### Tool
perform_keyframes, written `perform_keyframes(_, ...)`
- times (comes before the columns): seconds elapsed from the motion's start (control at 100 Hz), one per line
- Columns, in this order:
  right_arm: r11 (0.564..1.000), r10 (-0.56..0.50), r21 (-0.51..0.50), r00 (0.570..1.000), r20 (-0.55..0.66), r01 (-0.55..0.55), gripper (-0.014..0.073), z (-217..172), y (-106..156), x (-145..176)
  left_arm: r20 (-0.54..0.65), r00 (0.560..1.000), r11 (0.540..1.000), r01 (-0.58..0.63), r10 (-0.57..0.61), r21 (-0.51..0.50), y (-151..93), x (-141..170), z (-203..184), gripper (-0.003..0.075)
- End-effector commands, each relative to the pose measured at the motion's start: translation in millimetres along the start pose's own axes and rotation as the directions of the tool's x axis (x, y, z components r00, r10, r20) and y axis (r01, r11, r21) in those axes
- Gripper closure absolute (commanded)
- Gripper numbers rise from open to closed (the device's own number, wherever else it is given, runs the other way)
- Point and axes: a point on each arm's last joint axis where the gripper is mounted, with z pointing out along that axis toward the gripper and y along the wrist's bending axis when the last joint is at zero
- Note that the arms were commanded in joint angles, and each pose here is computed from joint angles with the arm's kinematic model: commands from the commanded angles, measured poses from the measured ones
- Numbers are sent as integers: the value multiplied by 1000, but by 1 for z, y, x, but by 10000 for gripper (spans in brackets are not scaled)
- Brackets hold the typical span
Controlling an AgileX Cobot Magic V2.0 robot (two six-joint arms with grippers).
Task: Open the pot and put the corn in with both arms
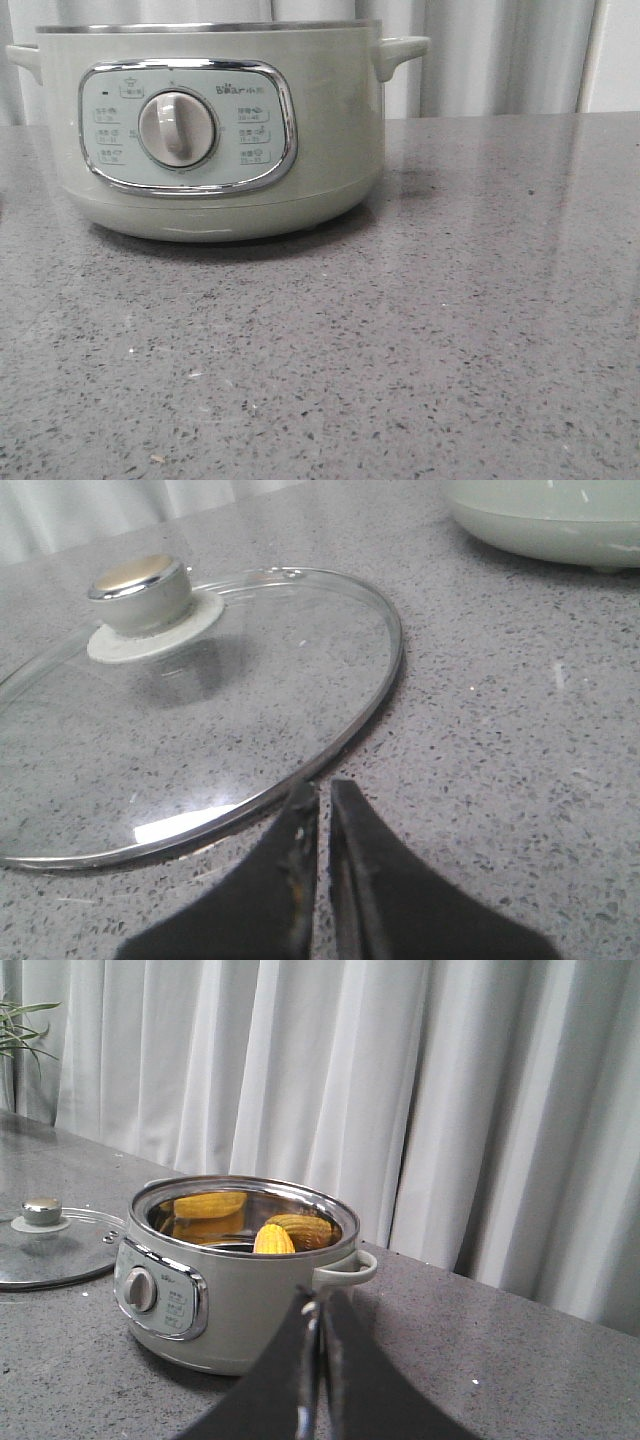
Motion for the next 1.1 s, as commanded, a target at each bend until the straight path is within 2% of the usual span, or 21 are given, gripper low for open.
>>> perform_keyframes(0.0,1000,-16,20,996,87,15,661,0,-3,-13,54,999,1000,9,-8,-15,1,-2,-2,741)
perform_keyframes(0.52,1000,-17,20,996,84,15,661,0,-2,-12,54,999,1000,9,-8,-15,1,-2,-2,741)
perform_keyframes(0.57,998,-54,46,997,62,51,661,2,-3,-8,54,999,1000,9,-8,-15,1,-2,-2,741)
perform_keyframes(0.69,991,-78,111,997,-7,78,661,11,1,11,54,999,1000,9,-8,-15,1,-2,-2,741)
perform_keyframes(0.8,979,-74,195,997,35,66,661,22,6,31,54,999,1000,9,-8,-15,1,-2,-2,741)
perform_keyframes(0.92,955,-94,285,995,37,80,661,33,9,70,54,999,1000,9,-8,-15,1,-2,-2,741)
perform_keyframes(1.09,933,-45,352,995,-90,74,661,37,13,129,54,999,1000,9,-8,-15,1,-2,-2,741)
